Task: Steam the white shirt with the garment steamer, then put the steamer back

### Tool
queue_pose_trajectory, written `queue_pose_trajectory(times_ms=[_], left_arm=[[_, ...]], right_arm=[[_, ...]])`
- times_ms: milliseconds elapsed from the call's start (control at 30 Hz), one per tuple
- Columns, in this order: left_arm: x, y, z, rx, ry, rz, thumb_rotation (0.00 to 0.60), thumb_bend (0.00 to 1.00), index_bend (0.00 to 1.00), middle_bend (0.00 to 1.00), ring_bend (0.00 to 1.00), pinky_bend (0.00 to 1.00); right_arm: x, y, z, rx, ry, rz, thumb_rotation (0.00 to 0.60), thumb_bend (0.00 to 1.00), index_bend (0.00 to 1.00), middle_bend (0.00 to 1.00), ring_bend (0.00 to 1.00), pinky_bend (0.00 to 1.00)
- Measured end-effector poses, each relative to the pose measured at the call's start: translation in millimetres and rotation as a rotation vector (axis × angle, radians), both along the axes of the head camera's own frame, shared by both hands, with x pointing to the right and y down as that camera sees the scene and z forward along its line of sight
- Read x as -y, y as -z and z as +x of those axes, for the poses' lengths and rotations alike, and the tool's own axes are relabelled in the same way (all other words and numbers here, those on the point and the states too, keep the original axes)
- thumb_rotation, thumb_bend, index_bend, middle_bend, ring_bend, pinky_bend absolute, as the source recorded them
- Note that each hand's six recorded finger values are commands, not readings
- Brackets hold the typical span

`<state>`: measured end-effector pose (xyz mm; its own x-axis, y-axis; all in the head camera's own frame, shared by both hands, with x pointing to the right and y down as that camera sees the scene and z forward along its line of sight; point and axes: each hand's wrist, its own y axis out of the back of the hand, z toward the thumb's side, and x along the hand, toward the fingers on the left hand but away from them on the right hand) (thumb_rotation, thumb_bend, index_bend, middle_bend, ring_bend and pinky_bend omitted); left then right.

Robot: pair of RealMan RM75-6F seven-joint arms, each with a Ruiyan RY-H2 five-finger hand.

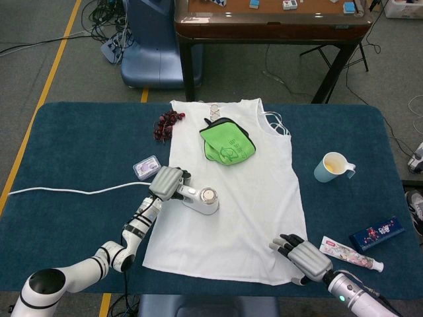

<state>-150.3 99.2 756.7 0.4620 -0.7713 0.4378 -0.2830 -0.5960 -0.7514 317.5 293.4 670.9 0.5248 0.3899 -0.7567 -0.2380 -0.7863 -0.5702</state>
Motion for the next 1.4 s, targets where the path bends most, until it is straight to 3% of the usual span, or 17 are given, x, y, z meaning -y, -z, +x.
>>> queue_pose_trajectory(times_ms=[667, 1000, 1400], left_arm=[[-15, 0, 62, 0.005, -0.129, 0.038, 0.600, 0.17, 0.78, 0.59, 0.49, 0.59], [-7, 1, 55, 0.025, -0.125, 0.061, 0.600, 0.17, 0.78, 0.59, 0.49, 0.58], [3, 4, 18, 0.063, -0.117, 0.081, 0.600, 0.17, 0.78, 0.59, 0.49, 0.58]], right_arm=[[2, 3, 3, -0.002, -0.009, 0.007, 0.600, 0.17, 0.09, 0.12, 0.06, 0.10], [1, 3, 1, 0.002, -0.006, 0.006, 0.600, 0.17, 0.09, 0.12, 0.06, 0.11], [1, 2, -3, 0.006, 0.008, 0.001, 0.600, 0.17, 0.09, 0.12, 0.06, 0.10]])
